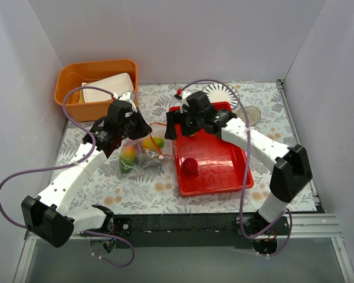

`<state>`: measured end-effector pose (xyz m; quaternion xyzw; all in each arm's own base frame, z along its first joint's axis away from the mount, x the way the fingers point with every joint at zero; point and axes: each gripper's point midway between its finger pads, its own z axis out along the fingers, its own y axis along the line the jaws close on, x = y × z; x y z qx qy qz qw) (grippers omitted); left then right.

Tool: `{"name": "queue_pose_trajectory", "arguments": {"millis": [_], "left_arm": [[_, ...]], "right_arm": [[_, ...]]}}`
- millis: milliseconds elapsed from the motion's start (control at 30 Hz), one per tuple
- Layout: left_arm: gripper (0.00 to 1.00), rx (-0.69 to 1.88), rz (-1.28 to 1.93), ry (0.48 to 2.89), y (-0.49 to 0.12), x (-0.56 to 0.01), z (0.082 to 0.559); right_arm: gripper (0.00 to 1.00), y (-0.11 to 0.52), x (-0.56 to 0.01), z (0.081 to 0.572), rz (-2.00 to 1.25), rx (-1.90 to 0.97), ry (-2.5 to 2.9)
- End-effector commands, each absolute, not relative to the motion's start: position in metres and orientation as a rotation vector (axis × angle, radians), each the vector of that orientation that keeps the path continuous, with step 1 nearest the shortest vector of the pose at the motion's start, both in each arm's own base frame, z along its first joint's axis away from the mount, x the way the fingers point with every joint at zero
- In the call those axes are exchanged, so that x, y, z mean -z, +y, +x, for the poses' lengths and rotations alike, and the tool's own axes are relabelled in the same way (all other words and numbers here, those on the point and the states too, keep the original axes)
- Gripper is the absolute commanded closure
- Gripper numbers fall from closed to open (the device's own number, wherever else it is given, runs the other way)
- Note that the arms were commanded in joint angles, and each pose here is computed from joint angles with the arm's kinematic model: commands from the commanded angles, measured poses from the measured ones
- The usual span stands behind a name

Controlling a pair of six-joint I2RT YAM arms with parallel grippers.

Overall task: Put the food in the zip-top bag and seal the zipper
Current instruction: Place the fake fruit in the zipper food storage bag, then pick up the fake fruit from the bin.

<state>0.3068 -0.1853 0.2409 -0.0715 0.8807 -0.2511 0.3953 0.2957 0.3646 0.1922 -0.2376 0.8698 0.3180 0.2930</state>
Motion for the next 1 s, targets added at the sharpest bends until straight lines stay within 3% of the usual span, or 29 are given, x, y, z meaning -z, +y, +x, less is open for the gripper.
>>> {"name": "queue_pose_trajectory", "arguments": {"millis": [0, 200, 367, 667, 967], "left_arm": [[1.0, 0.655, -0.176, 2.19, -0.186, -0.255, 0.306], [1.0, 0.65, -0.169, 2.193, -0.185, -0.255, 0.307], [1.0, 0.648, -0.17, 2.198, -0.184, -0.254, 0.304], [1.0, 0.627, -0.193, 2.186, -0.18, -0.255, 0.306], [1.0, 0.614, -0.188, 2.192, -0.178, -0.253, 0.305]], "right_arm": [[0.02, 0.295, -0.214, 0.337, -0.403, -0.632, 2.253], [0.02, 0.211, -0.159, 0.356, -0.295, -0.381, 2.416], [0.03, 0.177, -0.135, 0.363, -0.356, -0.157, 2.505], [0.03, 0.147, -0.118, 0.393, -0.386, 0.107, 2.503], [0.06, 0.145, -0.088, 0.411, -0.41, 0.137, 2.527]]}}
